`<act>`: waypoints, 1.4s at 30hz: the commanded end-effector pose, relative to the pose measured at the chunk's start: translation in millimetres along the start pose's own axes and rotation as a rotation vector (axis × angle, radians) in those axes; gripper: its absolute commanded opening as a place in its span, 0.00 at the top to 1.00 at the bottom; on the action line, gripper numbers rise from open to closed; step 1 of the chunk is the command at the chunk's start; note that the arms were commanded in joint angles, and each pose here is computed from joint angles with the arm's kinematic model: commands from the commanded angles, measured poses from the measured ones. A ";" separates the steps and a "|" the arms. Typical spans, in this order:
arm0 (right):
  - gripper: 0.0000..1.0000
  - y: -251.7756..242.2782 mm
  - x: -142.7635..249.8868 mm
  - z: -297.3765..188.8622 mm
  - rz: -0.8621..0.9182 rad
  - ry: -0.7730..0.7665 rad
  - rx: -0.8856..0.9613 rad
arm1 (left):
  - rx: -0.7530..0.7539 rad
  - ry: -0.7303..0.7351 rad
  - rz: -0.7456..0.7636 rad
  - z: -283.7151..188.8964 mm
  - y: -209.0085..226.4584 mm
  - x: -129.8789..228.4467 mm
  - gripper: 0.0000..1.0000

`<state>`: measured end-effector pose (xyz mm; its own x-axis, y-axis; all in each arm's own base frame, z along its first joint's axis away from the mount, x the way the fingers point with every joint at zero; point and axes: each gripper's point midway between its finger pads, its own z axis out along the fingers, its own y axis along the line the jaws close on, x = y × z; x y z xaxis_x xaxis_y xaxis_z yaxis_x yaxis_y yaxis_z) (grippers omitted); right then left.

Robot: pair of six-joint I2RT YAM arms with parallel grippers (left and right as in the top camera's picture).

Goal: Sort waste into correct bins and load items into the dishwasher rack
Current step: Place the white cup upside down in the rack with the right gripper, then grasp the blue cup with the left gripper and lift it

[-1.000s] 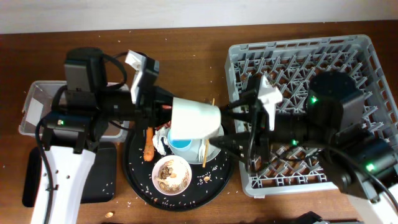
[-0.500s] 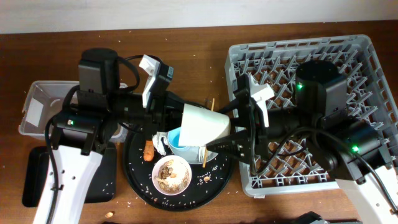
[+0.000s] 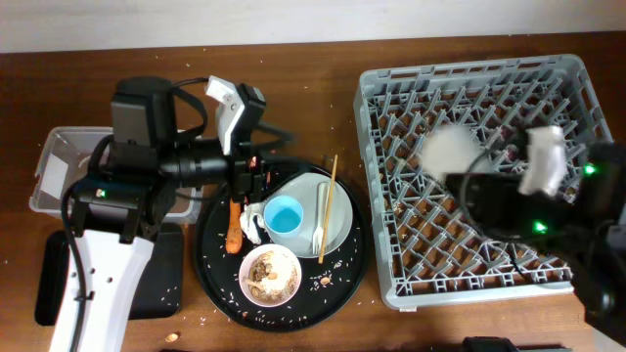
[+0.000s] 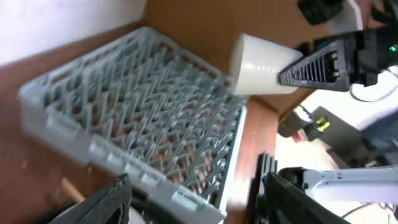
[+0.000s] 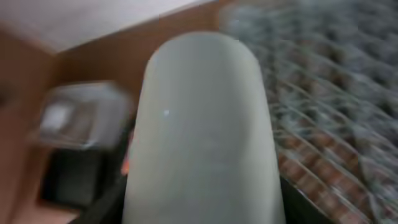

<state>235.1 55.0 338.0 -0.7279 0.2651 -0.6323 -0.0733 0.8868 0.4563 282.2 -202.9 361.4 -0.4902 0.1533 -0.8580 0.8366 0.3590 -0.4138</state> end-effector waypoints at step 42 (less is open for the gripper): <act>0.21 7.9 46.2 23.4 -0.074 0.342 -0.008 | -0.738 0.558 -0.464 29.6 155.2 161.2 1.00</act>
<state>223.7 68.4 292.4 -0.9108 0.1306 -0.3917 -0.0539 0.9030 0.4263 318.2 -146.4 79.3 -0.9663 0.2158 -0.1406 0.2371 0.9584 -0.1588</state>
